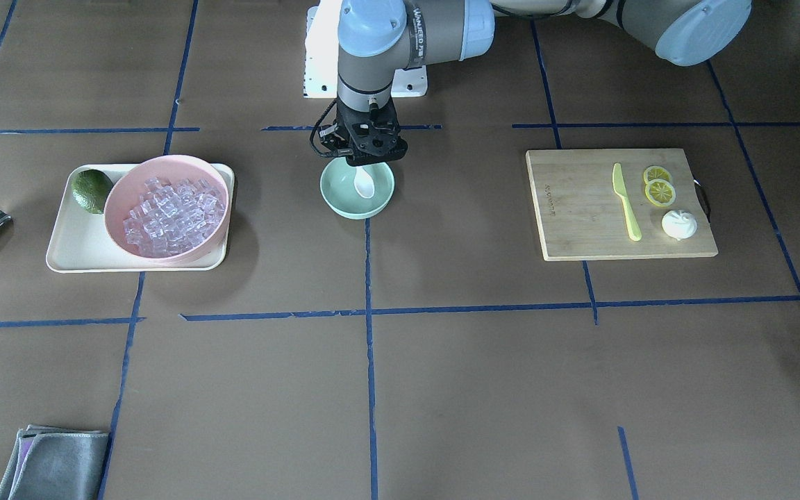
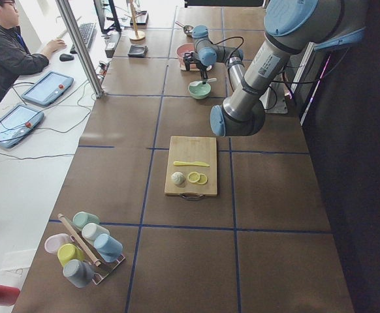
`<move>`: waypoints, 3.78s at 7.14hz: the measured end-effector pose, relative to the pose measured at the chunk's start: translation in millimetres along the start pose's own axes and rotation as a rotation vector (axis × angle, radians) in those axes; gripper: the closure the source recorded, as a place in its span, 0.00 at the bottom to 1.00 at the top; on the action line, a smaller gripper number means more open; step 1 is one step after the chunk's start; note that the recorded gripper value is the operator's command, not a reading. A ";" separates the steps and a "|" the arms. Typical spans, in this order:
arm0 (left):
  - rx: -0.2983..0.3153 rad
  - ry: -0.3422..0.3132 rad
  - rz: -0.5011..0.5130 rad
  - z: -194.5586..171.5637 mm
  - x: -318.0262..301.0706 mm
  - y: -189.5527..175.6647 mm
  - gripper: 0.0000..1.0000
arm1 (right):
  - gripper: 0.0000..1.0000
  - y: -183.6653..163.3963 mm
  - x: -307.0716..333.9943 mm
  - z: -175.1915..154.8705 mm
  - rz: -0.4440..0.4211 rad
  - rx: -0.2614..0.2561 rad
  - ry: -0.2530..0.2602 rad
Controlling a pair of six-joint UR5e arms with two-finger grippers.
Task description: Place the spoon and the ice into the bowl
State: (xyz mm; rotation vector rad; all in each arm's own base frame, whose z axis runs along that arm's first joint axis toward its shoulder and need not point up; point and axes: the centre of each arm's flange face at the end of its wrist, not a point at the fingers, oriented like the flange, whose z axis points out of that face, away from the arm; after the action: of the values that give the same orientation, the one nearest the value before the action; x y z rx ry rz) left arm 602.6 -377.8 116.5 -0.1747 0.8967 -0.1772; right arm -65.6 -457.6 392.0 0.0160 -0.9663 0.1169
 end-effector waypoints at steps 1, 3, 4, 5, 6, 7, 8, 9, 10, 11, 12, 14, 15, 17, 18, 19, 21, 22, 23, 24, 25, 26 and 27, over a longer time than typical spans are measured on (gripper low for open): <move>-0.008 0.001 0.008 8.4 2.3 3.6 0.00 | 0.00 1.9 -9.7 0.7 0.002 -0.002 -0.006; -0.016 0.002 0.014 13.5 2.8 7.5 0.00 | 0.00 2.9 -27.7 3.2 0.011 -0.008 -0.015; -0.018 0.006 0.016 10.5 2.9 8.8 0.00 | 0.00 3.4 -33.9 6.5 0.009 -0.014 -0.016; -0.019 0.004 0.017 4.4 2.0 7.8 0.00 | 0.00 4.1 -40.3 10.3 0.003 -0.021 -0.016; -0.026 -0.007 0.026 -10.1 -2.3 -0.4 0.00 | 0.00 5.1 -50.7 16.5 -0.008 -0.029 -0.014; -0.034 -0.024 0.050 -34.2 -14.5 -11.2 0.00 | 0.00 6.7 -67.3 27.1 -0.019 -0.035 -0.003; -0.033 -0.036 0.079 -58.2 -41.8 -19.9 0.00 | 0.00 9.7 -88.4 41.0 -0.031 -0.035 0.017; -0.021 -0.042 0.109 -76.5 -81.7 -27.6 0.00 | 0.00 14.9 -109.9 57.4 -0.045 -0.027 0.039; -0.006 -0.052 0.140 -93.2 -121.6 -34.4 0.00 | 0.00 22.9 -131.2 76.8 -0.065 -0.007 0.052; 0.012 -0.068 0.174 -114.0 -155.7 -40.4 0.00 | 0.00 32.5 -148.8 99.8 -0.077 0.015 0.059; 0.031 -0.085 0.208 -136.4 -182.8 -45.6 0.00 | 0.00 40.9 -159.4 122.3 -0.078 0.030 0.069; 0.064 -0.114 0.256 -172.7 -220.5 -56.8 0.00 | 0.00 52.4 -168.9 160.2 -0.087 0.040 0.105; 0.075 -0.129 0.274 -185.5 -239.5 -60.6 0.00 | 0.00 55.5 -170.9 178.3 -0.102 0.042 0.115; 0.092 -0.155 0.297 -203.9 -270.7 -67.6 0.00 | 0.04 59.2 -172.1 214.3 -0.140 0.027 0.115; 0.097 -0.160 0.298 -207.8 -276.2 -69.6 0.00 | 0.09 61.8 -173.0 223.5 -0.152 0.018 0.116; 0.099 -0.161 0.297 -209.5 -278.4 -70.7 0.00 | 0.14 63.2 -172.6 227.3 -0.158 0.014 0.119; 0.100 -0.163 0.295 -210.4 -279.7 -71.5 0.00 | 0.20 64.6 -168.7 229.5 -0.158 0.007 0.127; 0.100 -0.164 0.294 -210.5 -279.8 -71.5 0.00 | 0.23 65.0 -167.5 230.1 -0.156 0.004 0.130; 0.099 -0.163 0.294 -210.6 -279.9 -71.6 0.00 | 0.23 64.7 -166.4 230.8 -0.154 0.002 0.134; 0.099 -0.163 0.294 -210.6 -279.9 -71.6 0.00 | 0.23 64.4 -164.9 231.8 -0.151 0.000 0.137; 0.099 -0.163 0.293 -210.6 -279.9 -71.6 0.00 | 0.27 64.3 -163.1 233.1 -0.149 -0.003 0.141; 0.098 -0.164 0.293 -210.3 -280.0 -71.8 0.00 | 0.36 64.3 -161.9 234.0 -0.147 -0.005 0.144; 0.098 -0.164 0.292 -210.2 -280.0 -71.9 0.00 | 0.45 64.3 -161.6 234.3 -0.145 -0.007 0.144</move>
State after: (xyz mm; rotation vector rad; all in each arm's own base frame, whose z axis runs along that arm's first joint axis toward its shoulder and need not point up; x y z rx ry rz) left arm 260.2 -400.6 216.4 0.0341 0.7388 0.0645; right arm -355.4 -424.0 390.1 0.0708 -0.8187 -0.0189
